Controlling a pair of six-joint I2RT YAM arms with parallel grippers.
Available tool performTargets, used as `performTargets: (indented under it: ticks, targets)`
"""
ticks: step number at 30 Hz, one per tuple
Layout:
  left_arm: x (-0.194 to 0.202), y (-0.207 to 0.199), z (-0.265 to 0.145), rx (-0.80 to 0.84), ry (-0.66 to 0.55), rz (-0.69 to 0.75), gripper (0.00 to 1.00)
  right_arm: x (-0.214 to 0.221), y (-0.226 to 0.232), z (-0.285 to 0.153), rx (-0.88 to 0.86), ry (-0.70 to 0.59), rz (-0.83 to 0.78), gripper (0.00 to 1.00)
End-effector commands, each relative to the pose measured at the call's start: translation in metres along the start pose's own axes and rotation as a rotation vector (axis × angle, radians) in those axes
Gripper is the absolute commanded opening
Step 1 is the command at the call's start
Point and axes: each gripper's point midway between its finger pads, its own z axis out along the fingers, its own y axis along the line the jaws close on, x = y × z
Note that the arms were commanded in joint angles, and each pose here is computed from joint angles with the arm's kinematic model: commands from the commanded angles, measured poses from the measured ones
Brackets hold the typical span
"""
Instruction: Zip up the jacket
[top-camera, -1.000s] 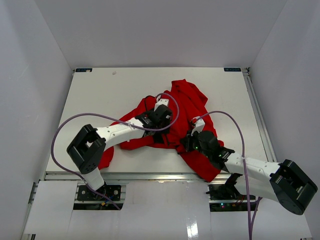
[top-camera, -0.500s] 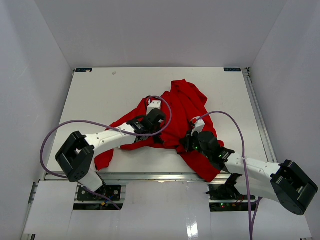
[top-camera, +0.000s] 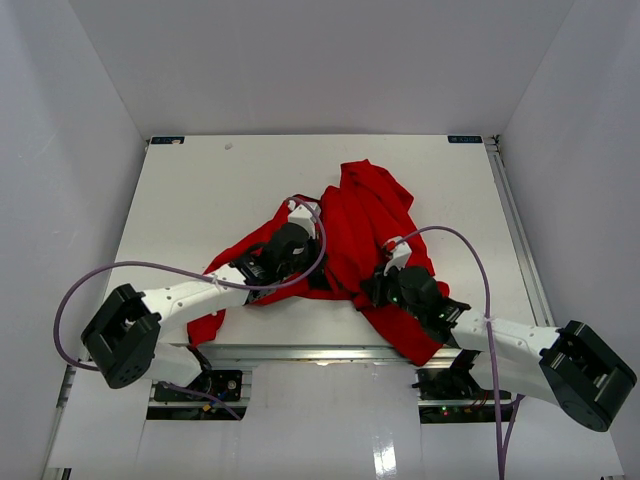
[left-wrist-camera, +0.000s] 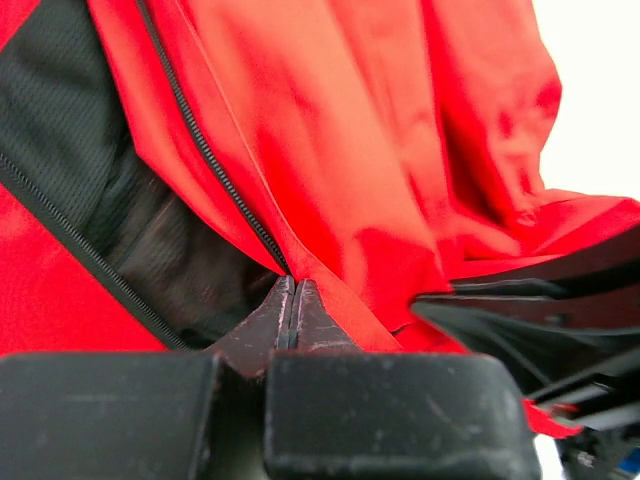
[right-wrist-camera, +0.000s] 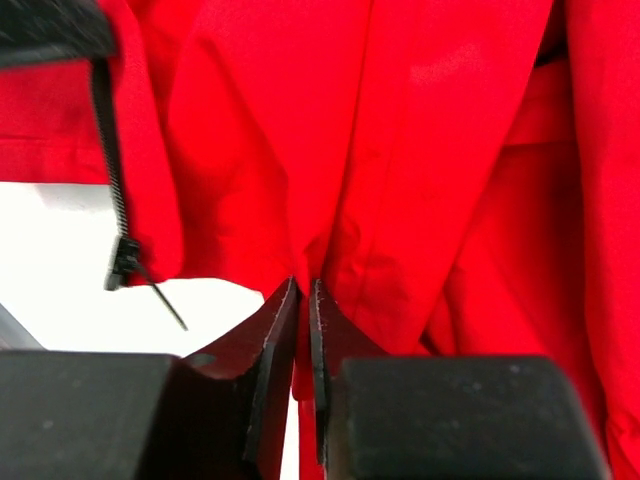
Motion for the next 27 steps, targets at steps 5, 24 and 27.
performTargets:
  ticks: [5,24,27]
  targets:
    - [-0.020,-0.016,-0.019,0.157,-0.111,-0.025,0.00,-0.014,0.018,-0.003,-0.087,-0.058,0.003,0.48]
    - [-0.029,-0.042,-0.057,0.419,-0.259,0.068,0.00,-0.071,0.068,-0.048,-0.344,-0.270,-0.036,0.51]
    - [-0.029,-0.044,-0.055,0.431,-0.247,0.077,0.00,-0.076,0.071,-0.048,-0.353,-0.287,-0.035,0.53]
